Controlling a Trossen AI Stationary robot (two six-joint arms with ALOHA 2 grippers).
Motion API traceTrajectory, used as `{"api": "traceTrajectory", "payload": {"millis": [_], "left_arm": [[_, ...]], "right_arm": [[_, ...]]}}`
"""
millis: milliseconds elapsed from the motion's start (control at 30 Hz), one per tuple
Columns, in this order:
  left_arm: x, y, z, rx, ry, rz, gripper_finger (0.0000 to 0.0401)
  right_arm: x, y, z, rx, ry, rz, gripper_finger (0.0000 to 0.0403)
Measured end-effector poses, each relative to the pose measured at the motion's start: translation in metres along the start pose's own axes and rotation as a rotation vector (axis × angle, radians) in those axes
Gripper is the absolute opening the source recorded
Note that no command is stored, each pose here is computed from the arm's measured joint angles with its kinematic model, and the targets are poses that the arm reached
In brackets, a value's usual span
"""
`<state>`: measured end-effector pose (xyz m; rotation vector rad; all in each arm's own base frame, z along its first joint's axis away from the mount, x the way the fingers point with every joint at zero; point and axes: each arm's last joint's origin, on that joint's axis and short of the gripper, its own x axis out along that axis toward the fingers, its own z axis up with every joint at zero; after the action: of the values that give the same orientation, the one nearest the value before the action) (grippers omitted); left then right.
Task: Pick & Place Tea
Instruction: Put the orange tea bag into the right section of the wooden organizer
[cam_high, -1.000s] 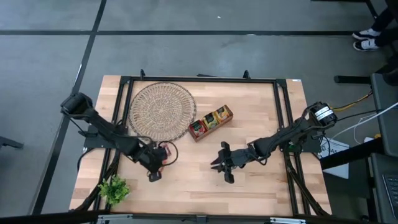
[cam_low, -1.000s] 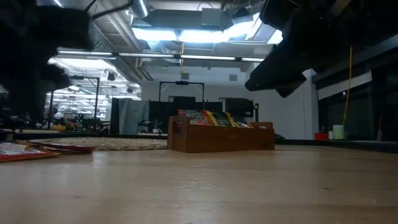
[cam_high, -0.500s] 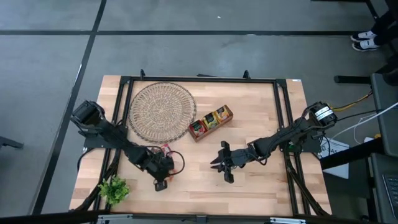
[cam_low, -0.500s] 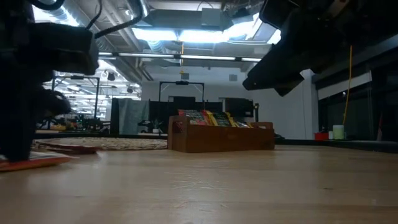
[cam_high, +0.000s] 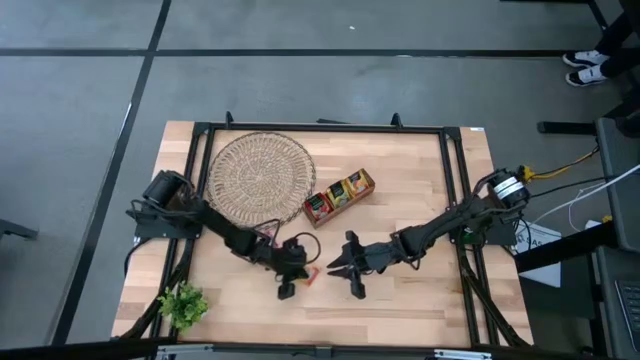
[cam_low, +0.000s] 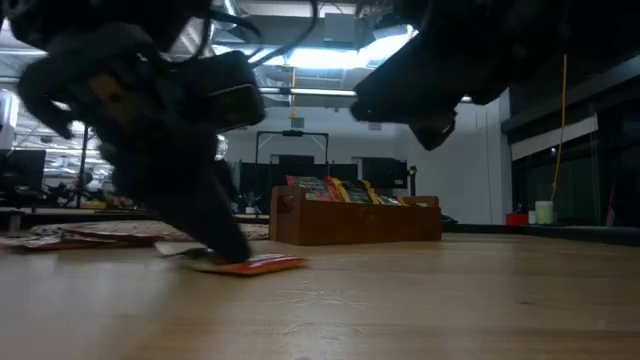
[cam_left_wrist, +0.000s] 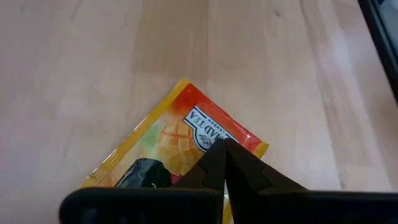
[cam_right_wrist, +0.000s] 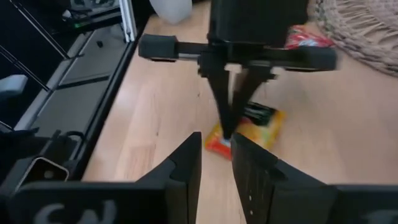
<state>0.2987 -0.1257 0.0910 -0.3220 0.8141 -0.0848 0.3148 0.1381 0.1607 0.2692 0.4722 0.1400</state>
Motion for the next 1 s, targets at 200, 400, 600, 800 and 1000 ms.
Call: {"api": "traceTrajectory", "payload": {"millis": [200,400,600,800,1000], "left_arm": [[0.006,-0.003,0.028,0.107,-0.058,0.036,0.0003],[0.005,-0.01,0.042,0.165,-0.003,0.049,0.0003],[-0.006,-0.008,0.041,0.143,0.164,0.137,0.0003],[-0.01,-0.01,0.045,0.135,0.152,0.124,0.0003],[-0.027,-0.016,0.058,0.112,0.102,0.08,0.0003]], "right_arm": [[0.029,0.002,-0.005,-0.013,0.082,-0.042,0.0088],[0.052,-0.008,-0.014,-0.019,0.215,-0.116,0.0084],[0.058,-0.012,-0.019,-0.035,0.285,-0.142,0.0022],[0.058,-0.017,-0.022,-0.035,0.303,-0.156,0.0014],[0.061,-0.02,-0.02,-0.058,0.271,-0.147,0.0006]]}}
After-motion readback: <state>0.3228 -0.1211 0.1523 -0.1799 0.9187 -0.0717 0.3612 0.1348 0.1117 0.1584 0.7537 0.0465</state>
